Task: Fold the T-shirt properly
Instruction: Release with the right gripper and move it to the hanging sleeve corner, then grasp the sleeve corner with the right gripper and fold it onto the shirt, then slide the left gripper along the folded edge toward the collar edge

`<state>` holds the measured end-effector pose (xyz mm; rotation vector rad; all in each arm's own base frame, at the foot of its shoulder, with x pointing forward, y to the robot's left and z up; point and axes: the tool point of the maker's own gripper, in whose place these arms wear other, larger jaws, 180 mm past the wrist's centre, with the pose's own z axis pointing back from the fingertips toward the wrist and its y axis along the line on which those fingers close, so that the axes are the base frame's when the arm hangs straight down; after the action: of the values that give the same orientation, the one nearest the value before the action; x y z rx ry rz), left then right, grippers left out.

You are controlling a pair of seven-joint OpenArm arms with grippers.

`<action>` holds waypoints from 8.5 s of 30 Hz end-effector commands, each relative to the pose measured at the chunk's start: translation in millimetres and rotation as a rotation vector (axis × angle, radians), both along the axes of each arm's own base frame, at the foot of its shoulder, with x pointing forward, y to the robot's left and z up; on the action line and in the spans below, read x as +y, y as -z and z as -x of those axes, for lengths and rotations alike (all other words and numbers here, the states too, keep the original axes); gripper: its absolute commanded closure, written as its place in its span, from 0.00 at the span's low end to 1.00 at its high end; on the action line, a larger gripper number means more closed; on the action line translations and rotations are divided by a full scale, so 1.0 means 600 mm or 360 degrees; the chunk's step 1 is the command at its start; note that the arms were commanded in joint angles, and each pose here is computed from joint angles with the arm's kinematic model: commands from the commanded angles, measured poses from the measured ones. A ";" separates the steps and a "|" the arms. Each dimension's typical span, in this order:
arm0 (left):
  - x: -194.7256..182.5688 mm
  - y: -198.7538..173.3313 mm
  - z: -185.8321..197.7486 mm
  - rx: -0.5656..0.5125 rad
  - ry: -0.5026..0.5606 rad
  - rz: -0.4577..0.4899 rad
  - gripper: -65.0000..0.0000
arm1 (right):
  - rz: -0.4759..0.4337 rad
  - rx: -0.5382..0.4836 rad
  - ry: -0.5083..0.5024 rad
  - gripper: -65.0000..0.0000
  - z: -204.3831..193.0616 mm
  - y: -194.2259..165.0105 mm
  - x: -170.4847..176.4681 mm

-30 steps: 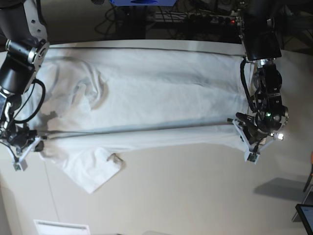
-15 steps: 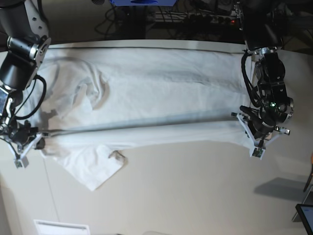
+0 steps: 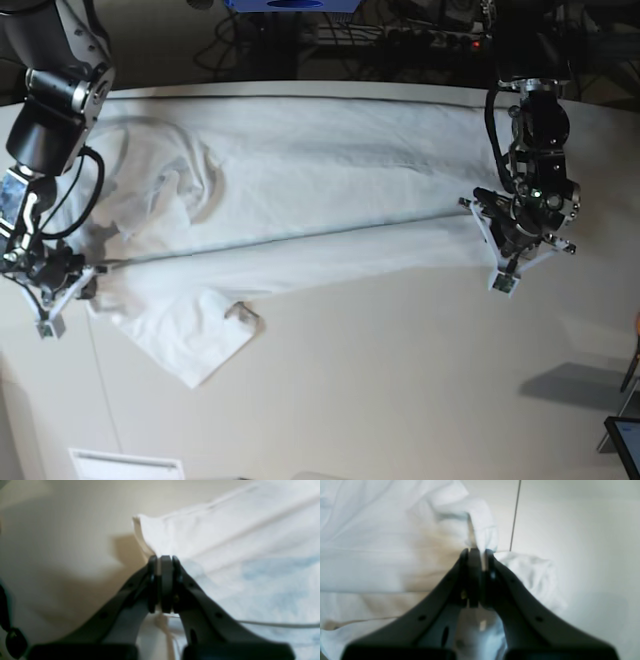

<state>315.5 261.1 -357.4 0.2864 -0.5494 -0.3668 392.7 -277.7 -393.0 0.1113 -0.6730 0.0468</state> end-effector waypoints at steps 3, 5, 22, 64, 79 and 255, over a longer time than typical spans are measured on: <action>0.014 -0.010 -0.012 -0.0034 -0.0023 -0.0027 1.00 | 0.0035 -0.0101 0.0077 0.80 -0.024 -0.038 -0.026; 0.018 0.000 -0.010 -0.0007 -0.0034 -0.0021 1.00 | 0.0033 -0.0106 0.0137 0.69 -0.024 -0.040 -0.035; 0.016 -0.003 -0.023 -0.0084 -0.0021 0.0011 1.00 | 0.0192 -0.0692 0.0250 0.52 -0.087 -0.210 -0.022; 0.007 0.001 -0.022 -0.0079 -0.0028 0.0039 1.00 | -0.0014 -0.0284 -0.0457 0.43 -0.204 -0.002 0.287; 0.006 -0.002 -0.025 -0.0093 -0.0024 0.0039 1.00 | -0.0026 -0.0162 -0.0411 1.00 -0.173 0.042 0.269; -0.061 -0.039 0.069 -0.0077 0.0872 -0.0308 0.93 | -0.0216 0.0156 -0.0206 1.00 0.309 -0.035 0.140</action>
<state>267.9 221.9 -344.0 0.3045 -0.6093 -0.9436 199.9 -193.7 -380.3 0.2837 -0.5297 0.1141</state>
